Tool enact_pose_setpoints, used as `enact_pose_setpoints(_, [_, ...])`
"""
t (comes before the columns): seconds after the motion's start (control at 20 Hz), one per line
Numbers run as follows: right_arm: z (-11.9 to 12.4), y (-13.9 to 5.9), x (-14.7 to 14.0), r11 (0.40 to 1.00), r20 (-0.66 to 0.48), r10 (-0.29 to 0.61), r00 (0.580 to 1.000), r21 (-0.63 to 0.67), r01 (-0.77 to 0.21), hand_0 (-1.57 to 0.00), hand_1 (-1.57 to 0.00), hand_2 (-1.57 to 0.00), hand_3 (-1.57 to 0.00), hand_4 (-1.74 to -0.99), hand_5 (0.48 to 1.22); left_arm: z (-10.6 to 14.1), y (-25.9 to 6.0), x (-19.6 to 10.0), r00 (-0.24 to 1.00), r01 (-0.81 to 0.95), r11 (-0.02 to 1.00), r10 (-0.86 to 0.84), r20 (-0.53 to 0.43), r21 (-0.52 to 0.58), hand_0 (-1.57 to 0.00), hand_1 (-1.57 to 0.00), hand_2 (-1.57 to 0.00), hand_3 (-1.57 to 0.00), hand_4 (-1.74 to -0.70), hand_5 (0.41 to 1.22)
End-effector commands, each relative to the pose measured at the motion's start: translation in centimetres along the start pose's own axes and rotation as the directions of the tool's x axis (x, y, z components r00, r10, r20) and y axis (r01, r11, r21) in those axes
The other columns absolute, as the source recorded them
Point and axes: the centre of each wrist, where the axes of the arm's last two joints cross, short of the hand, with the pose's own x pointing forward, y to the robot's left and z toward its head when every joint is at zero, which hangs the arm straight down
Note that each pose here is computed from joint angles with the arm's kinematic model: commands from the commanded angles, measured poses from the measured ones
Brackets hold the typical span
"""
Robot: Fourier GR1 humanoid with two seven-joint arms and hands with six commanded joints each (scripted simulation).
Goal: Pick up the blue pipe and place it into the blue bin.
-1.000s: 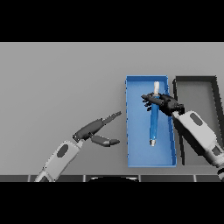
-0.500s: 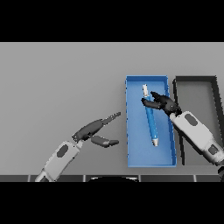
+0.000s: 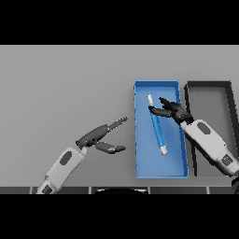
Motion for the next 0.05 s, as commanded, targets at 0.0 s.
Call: enact_pose_setpoints(0.0, [-0.05,-0.04,0.13,1.000,0.001,-0.004,1.000,-0.002,0.004,-0.01,-0.01,-0.01,-0.01,-1.129,0.677,-0.06,0.21,-0.18,1.000,-0.003,1.000,0.003,0.002,-0.006,0.00,0.00,0.00,0.00,-0.92,0.468])
